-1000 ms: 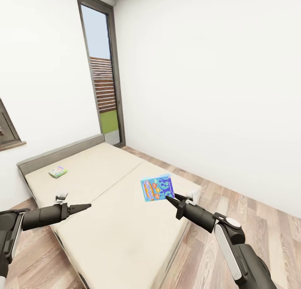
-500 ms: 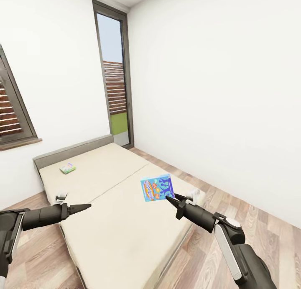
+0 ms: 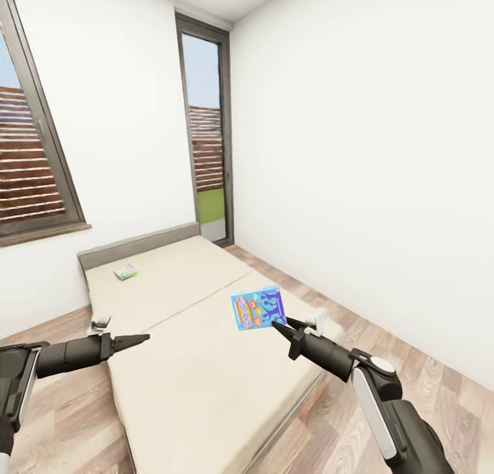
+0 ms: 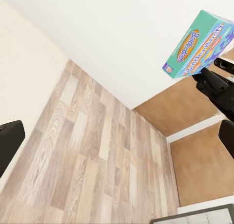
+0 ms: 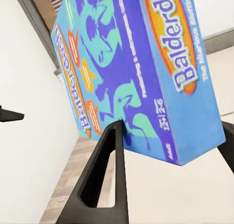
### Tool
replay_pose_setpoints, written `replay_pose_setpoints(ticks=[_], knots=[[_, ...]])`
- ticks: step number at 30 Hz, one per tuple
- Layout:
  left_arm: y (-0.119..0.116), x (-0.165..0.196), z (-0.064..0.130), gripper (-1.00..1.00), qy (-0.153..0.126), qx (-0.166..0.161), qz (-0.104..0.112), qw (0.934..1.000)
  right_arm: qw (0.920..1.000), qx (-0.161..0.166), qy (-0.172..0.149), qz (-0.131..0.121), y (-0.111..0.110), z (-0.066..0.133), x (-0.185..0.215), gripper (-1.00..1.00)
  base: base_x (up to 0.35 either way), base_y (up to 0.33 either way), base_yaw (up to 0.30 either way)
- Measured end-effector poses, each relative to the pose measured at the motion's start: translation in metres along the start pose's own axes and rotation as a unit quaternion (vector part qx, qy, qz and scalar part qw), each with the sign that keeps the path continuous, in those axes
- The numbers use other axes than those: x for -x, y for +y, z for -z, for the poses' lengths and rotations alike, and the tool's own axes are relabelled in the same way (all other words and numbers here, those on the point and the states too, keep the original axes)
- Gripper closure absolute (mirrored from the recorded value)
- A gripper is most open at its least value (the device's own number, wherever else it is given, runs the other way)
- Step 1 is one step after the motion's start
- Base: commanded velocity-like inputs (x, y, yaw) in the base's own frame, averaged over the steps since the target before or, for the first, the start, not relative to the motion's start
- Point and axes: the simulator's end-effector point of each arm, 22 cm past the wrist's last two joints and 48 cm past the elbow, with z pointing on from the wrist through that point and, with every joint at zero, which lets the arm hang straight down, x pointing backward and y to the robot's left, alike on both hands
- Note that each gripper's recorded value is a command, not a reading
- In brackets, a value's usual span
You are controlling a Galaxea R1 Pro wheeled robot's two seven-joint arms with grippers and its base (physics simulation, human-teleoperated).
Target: Put all the toys in the child's room - the three board games (two on the bed and one on the table), the two jigsaw puzzles on the table, and the tennis ball on the table - inside the toy box on the table in the child's room.
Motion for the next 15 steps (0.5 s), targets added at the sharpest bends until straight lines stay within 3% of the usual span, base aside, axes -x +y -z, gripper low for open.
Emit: replay_pose_setpoints(ticks=[15], knots=[[-0.0061, 0.0033, 0.0027, -1.0, -0.004, -0.002, -0.006, 1.0, 1.0, 0.002, -0.002, 0.004, 0.005, 0.0009, 0.0051, 1.0, 0.0, -0.299, 0.237]])
